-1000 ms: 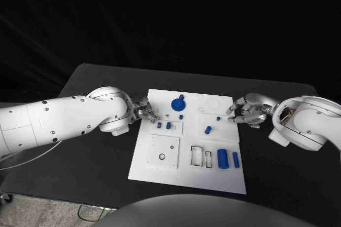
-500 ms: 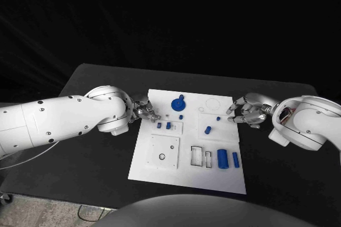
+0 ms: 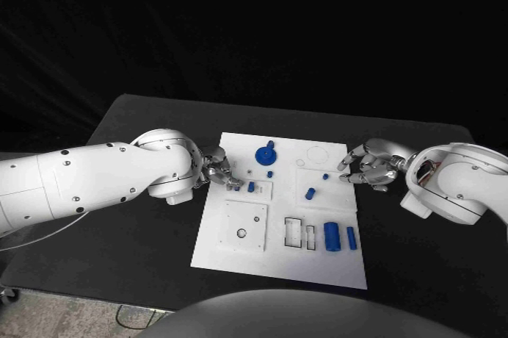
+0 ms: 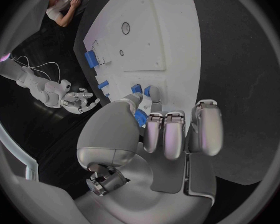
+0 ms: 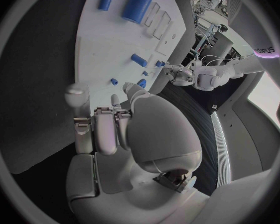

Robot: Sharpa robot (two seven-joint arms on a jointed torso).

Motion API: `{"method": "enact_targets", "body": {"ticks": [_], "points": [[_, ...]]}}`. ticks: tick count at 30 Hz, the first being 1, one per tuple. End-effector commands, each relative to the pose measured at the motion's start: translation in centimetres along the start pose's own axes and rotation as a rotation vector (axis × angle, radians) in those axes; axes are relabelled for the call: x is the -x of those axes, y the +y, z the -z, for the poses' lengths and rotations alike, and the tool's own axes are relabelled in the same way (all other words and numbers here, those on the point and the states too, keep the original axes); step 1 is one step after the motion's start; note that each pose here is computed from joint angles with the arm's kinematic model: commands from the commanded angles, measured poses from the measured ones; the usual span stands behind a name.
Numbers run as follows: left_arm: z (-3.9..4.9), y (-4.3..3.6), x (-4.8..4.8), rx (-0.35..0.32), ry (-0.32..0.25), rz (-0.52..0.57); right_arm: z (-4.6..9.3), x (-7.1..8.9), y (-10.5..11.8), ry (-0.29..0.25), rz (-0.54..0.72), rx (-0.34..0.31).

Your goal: Assemble the parts on the task board

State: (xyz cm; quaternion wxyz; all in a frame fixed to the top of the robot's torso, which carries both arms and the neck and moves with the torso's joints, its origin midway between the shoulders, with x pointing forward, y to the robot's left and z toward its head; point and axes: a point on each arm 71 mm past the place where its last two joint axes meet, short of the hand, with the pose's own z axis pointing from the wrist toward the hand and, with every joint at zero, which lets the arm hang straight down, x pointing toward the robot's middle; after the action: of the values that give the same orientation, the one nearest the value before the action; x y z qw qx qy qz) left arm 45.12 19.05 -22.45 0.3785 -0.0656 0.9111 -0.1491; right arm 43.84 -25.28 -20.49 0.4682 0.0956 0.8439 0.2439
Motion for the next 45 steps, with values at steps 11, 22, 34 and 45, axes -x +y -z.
{"method": "enact_targets", "body": {"ticks": [11,22,34,45], "points": [[-0.07,-0.19,-0.18,0.04,0.005,-0.052,0.03,-0.12,-0.06,0.014,0.005,-0.002],[-0.21,-0.62,-0.43,0.02,0.012,-0.05,-0.01,-0.14,-0.02,0.014,0.005,-0.001],[-0.56,-0.74,-0.53,0.016,0.02,-0.049,-0.04,-0.15,-0.01,0.015,0.005,-0.001],[-0.84,-0.87,-0.32,0.003,0.007,-0.039,-0.04,-0.17,-0.04,0.017,0.004,-0.003]]}}
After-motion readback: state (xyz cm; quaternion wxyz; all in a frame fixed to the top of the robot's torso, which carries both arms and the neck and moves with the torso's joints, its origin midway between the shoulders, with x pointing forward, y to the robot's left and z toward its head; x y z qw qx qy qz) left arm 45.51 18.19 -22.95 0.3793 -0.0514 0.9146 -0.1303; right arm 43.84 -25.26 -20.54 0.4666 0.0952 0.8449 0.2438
